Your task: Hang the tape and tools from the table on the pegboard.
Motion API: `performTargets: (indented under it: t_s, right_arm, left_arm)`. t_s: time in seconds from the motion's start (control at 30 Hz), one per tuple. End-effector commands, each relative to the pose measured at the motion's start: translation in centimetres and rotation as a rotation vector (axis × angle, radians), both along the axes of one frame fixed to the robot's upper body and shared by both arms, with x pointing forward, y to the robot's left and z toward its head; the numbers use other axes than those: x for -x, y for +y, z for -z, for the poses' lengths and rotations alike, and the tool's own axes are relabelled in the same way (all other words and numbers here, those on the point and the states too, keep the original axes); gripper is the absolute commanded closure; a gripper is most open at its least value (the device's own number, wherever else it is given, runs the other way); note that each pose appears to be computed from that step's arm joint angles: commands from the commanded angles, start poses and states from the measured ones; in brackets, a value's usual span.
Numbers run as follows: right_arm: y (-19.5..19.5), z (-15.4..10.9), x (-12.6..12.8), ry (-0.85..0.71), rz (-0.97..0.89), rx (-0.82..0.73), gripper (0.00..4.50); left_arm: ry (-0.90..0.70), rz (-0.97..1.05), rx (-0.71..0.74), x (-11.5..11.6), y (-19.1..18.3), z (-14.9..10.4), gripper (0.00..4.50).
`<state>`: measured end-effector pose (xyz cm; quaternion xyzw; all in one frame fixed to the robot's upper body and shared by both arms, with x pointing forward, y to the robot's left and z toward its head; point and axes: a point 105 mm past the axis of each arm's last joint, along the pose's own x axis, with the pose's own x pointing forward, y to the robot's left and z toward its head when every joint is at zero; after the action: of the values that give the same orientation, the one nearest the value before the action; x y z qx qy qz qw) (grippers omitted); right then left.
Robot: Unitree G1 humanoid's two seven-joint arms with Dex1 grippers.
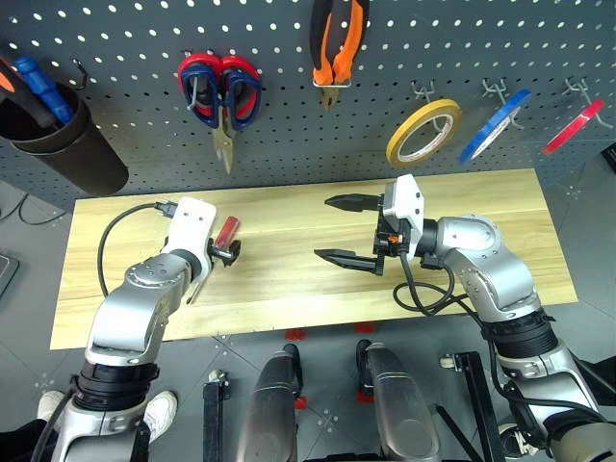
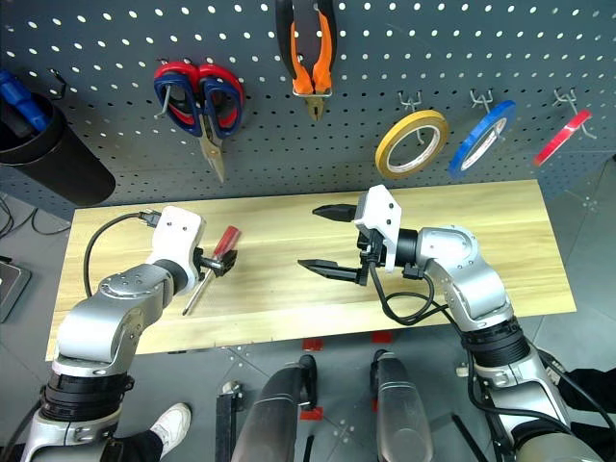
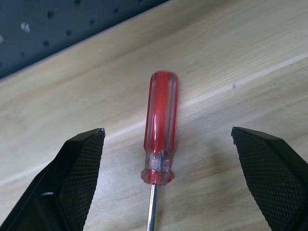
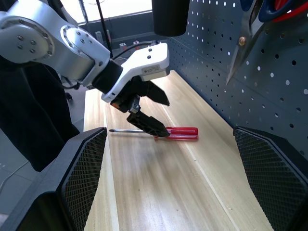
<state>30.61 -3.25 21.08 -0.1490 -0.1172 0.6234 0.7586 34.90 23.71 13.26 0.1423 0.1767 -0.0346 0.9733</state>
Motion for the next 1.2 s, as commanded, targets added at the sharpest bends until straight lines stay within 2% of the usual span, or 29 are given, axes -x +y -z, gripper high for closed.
performTargets:
  t_s: [0.03, 0.2, 0.47, 0.6, 0.83, 0.93, 1.2]
  right_arm:
    - [-0.2, -0.6, 0.3, -0.025, 0.000, -0.018, 0.00]
    - [-0.2, -0.6, 0.3, -0.023, 0.002, -0.018, 0.00]
    - [-0.1, -0.6, 0.4, -0.015, 0.005, -0.021, 0.00]
    - [-0.2, -0.7, 0.4, -0.015, 0.006, -0.021, 0.00]
    - [0.0, -0.7, 0.4, -0.015, 0.003, -0.025, 0.00]
    - [0.0, -0.7, 0.4, -0.016, 0.003, -0.025, 0.00]
    - [-0.1, -0.7, 0.4, -0.019, 0.006, -0.022, 0.00]
  left_arm:
    - [-0.050, -0.015, 0.009, -0.5, 1.3, -0.6, 0.04]
    - [-0.062, 0.005, -0.017, -1.8, 2.4, -0.4, 0.04]
    - [-0.007, 0.077, 0.032, -4.0, 2.0, 0.9, 0.04]
    - [0.079, 0.106, 0.033, -3.8, 1.8, 1.7, 0.04]
    - [0.132, 0.136, 0.071, -3.7, 1.4, 1.9, 0.04]
    - [0.142, 0.145, 0.061, -3.7, 1.5, 1.9, 0.60]
    - [0.149, 0.163, 0.064, -3.9, 1.4, 2.0, 2.98]
